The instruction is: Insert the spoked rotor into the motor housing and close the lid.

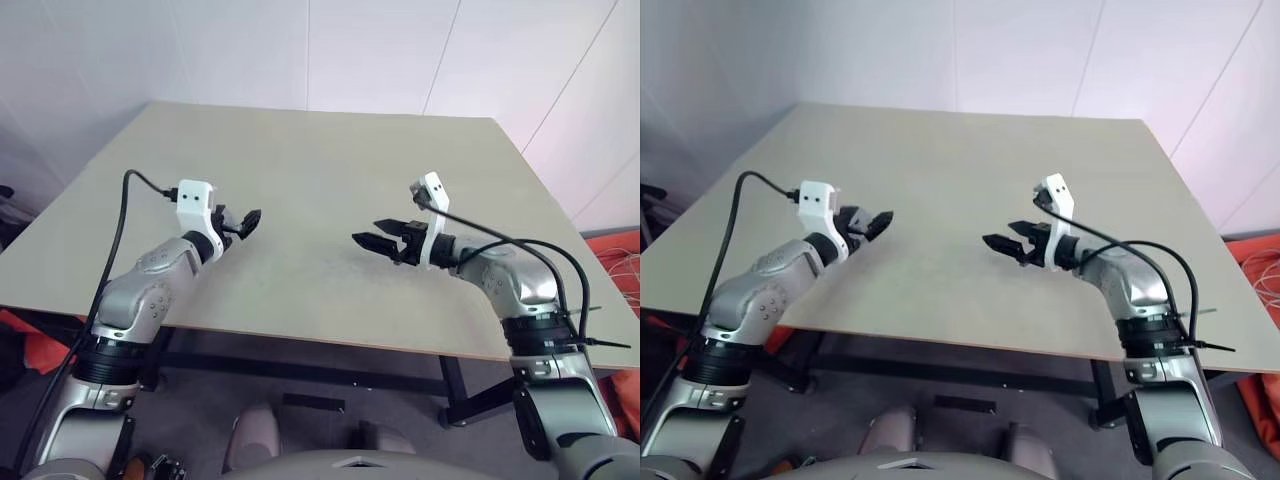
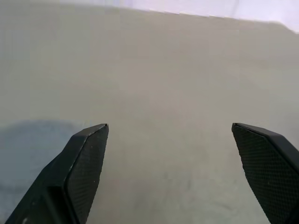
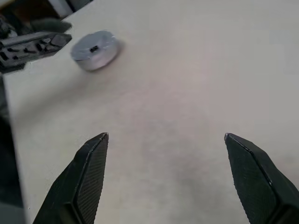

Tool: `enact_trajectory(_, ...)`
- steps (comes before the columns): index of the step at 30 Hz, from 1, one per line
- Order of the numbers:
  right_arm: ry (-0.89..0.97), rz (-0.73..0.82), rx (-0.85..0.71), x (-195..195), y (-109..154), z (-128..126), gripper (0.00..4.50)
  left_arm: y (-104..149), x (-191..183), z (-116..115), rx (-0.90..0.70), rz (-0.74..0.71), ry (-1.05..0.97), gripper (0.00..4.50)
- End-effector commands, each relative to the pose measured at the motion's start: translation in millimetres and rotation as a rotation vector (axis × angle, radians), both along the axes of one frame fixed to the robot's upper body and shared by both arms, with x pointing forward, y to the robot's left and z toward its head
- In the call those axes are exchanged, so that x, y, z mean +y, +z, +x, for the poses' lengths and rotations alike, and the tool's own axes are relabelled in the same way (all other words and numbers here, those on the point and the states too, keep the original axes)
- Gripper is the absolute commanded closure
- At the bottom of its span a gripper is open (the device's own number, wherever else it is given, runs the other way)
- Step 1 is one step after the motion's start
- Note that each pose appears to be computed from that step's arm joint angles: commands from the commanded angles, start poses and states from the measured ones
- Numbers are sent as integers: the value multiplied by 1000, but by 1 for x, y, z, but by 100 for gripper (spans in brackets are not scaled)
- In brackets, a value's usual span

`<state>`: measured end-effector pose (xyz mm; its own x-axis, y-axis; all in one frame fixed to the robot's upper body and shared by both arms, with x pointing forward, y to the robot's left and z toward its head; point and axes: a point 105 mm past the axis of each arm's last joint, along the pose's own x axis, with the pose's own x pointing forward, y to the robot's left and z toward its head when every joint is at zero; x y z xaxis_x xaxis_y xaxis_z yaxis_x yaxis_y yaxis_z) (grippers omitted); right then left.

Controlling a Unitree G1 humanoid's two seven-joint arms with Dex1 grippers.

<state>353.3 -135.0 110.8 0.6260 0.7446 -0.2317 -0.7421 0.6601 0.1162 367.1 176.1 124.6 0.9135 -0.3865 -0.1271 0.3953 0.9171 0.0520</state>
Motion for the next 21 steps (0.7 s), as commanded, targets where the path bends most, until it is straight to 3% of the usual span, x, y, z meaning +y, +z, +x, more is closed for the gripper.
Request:
enact_trajectory(1,27,-64,-190,-5,8,3,0,-10,16,-3,-81,129,-110,3)
enact_trajectory(6,49,-15,-197,-10,4,3,0,-10,35,-7,-161,64,-171,3)
enact_trajectory(10,91,-12,-183,-12,-2,0,0,-12,34,-13,-214,137,-240,3)
enact_trajectory(12,108,-13,-161,-13,-5,-2,0,-12,30,-16,-206,86,-271,3)
enact_trajectory(21,89,-24,-143,-20,-6,0,0,-4,30,-19,-253,62,-251,3)
